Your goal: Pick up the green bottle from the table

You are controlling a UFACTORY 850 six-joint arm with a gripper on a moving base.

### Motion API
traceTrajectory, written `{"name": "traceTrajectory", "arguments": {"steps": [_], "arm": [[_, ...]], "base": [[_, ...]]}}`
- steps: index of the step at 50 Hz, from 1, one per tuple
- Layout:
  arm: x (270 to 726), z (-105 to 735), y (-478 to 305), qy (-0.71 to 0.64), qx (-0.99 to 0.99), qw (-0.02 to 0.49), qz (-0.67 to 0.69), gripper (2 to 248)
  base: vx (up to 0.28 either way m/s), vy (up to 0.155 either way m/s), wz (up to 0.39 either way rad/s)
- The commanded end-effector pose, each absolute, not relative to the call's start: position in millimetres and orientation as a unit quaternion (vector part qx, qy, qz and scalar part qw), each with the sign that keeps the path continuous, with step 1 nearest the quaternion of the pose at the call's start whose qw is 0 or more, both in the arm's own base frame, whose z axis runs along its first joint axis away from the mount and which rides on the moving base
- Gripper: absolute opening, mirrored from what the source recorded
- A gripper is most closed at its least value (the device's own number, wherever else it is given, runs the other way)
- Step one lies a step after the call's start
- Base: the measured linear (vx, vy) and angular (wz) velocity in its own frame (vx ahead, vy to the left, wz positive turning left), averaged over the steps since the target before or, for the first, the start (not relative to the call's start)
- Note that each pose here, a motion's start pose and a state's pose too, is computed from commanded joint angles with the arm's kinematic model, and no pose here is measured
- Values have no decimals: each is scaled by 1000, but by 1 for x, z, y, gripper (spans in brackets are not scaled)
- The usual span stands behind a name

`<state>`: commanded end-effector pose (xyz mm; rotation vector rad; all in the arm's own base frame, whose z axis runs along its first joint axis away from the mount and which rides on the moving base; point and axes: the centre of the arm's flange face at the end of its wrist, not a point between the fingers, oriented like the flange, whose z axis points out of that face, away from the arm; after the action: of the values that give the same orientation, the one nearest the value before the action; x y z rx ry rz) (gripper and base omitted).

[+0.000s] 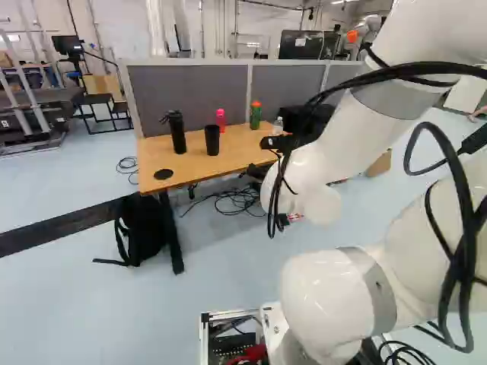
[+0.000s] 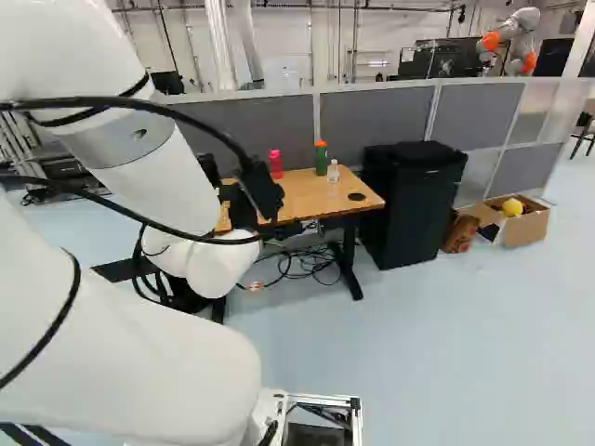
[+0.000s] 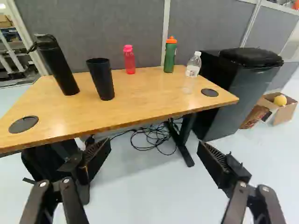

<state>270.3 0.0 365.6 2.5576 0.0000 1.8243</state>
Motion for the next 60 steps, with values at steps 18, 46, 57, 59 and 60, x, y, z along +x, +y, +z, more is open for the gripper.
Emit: {"name": "traceTrajectory", "arguments": {"steps": [18,46,57,59,60], "arm": [[270,366,0,0,814,0,581,247],[270,366,0,0,814,0,581,247],[270,366,0,0,814,0,581,247],[270,366,0,0,814,0,581,247],[270,366,0,0,814,0,581,247]], "base": [[195,23,-17],[282,41,-17],[289,41,-21],[266,39,-6],[272,36,-16]]}}
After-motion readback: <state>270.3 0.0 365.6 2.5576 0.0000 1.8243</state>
